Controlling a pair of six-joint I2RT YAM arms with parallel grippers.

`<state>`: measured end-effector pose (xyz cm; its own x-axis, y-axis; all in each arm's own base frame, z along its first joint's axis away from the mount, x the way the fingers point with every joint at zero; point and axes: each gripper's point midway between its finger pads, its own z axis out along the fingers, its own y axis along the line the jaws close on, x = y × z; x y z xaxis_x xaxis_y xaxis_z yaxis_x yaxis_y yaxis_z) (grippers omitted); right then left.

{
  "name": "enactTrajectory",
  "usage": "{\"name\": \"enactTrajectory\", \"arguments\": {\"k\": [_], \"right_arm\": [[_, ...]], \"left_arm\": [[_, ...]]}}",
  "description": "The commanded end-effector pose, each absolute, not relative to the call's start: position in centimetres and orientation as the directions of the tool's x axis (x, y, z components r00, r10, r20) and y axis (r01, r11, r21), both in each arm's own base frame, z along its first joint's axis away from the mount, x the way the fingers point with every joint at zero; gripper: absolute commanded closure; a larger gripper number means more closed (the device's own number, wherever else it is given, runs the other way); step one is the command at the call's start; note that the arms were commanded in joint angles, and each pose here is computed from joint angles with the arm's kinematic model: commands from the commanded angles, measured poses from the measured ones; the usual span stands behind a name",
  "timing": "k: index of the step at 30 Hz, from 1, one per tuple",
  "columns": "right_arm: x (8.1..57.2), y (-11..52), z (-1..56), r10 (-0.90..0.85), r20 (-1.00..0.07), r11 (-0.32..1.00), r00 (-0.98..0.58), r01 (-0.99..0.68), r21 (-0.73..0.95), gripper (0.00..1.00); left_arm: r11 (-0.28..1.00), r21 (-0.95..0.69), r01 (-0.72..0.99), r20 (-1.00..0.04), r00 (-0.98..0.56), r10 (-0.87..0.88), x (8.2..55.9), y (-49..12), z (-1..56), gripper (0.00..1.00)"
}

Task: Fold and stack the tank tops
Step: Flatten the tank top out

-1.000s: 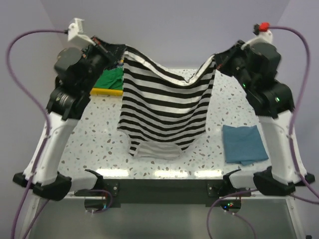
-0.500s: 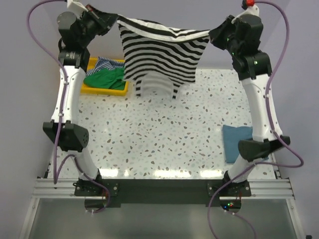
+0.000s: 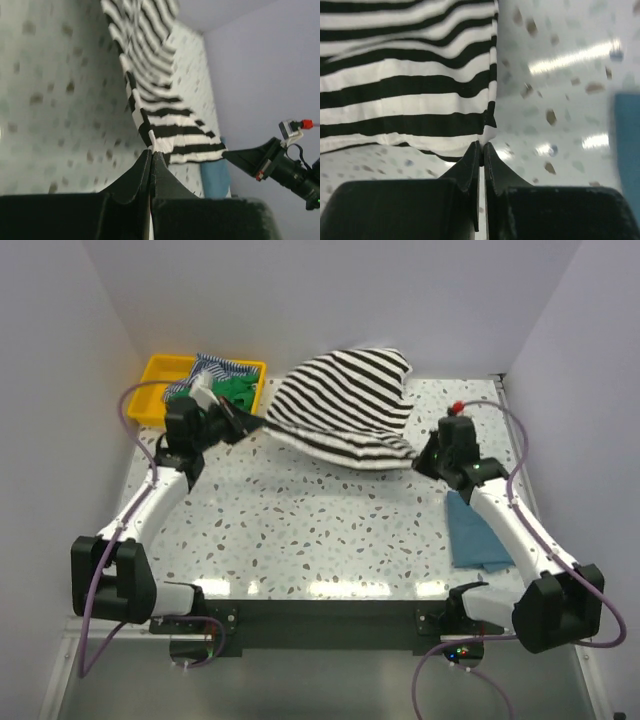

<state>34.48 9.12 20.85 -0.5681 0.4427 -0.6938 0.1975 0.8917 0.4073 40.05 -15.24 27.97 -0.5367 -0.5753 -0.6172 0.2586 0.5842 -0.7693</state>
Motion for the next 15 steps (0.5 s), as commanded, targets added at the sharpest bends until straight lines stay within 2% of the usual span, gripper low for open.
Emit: {"name": "enactTrajectory", "arguments": {"k": [1, 3, 4, 7, 11, 15], "right_arm": [[28.3, 8.3, 11.7, 0.477, -0.527, 0.875, -0.703, 0.326, 0.357, 1.00], [25.8, 8.0, 9.0, 0.501, -0.466, 0.862, -0.729, 0.374, 0.343, 1.00], [23.9, 7.8, 7.0, 0.507, -0.423, 0.858, -0.751, 0.397, 0.325, 1.00], [21.6, 7.8, 5.4, 0.544, -0.354, 0.835, -0.761, 0.449, 0.319, 1.00], [18.7, 8.3, 3.7, 0.562, -0.214, 0.819, -0.799, 0.501, 0.281, 1.00], [16.2, 7.2, 3.6, 0.577, -0.202, 0.813, -0.791, 0.534, 0.232, 1.00]], "left_arm": [[0.608, -0.777, 0.160, -0.534, -0.679, -0.504, 34.6, -17.4, 19.2, 1.00], [0.631, -0.767, 0.114, -0.497, -0.728, -0.472, 31.8, -18.2, 15.5, 1.00], [0.651, -0.758, 0.036, -0.430, -0.779, -0.457, 29.4, -18.0, 11.8, 1.00], [0.673, -0.736, -0.073, -0.337, -0.823, -0.457, 25.9, -17.4, 7.9, 1.00], [0.711, -0.695, -0.110, -0.322, -0.836, -0.444, 23.9, -16.4, 7.0, 1.00], [0.734, -0.668, -0.120, -0.301, -0.858, -0.415, 21.9, -15.8, 6.6, 1.00]]}}
